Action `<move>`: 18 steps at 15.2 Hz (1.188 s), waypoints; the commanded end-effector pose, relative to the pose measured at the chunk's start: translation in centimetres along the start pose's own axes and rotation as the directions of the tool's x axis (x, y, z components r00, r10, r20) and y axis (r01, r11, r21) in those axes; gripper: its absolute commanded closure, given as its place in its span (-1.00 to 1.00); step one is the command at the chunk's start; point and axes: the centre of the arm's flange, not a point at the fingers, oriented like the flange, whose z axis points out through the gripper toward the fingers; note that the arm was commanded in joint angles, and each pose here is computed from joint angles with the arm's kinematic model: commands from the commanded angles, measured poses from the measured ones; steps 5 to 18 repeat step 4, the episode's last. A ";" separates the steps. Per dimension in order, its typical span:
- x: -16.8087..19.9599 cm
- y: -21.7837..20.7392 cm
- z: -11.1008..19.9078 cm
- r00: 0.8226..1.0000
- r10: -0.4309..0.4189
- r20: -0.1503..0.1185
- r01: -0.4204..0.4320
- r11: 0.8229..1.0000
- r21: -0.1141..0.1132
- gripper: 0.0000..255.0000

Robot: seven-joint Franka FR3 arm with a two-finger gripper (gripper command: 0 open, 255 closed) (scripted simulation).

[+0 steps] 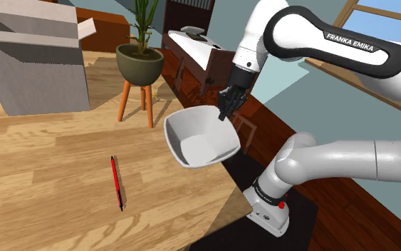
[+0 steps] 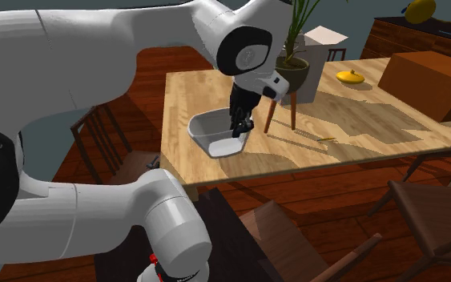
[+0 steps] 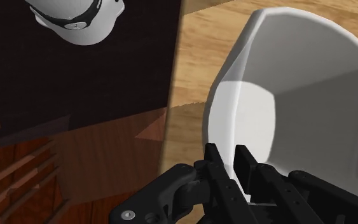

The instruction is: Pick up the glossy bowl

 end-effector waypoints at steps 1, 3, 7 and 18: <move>-0.2 -0.2 -1.1 1.000 0.000 -0.001 0.000 1.000 0.001 1.00; -0.3 -0.3 -1.7 1.000 0.000 -0.001 0.000 1.000 0.001 1.00; -0.3 -0.3 -1.7 1.000 0.000 -0.001 0.000 1.000 0.001 1.00; -0.3 -0.3 -1.7 1.000 0.000 -0.001 0.000 1.000 0.001 1.00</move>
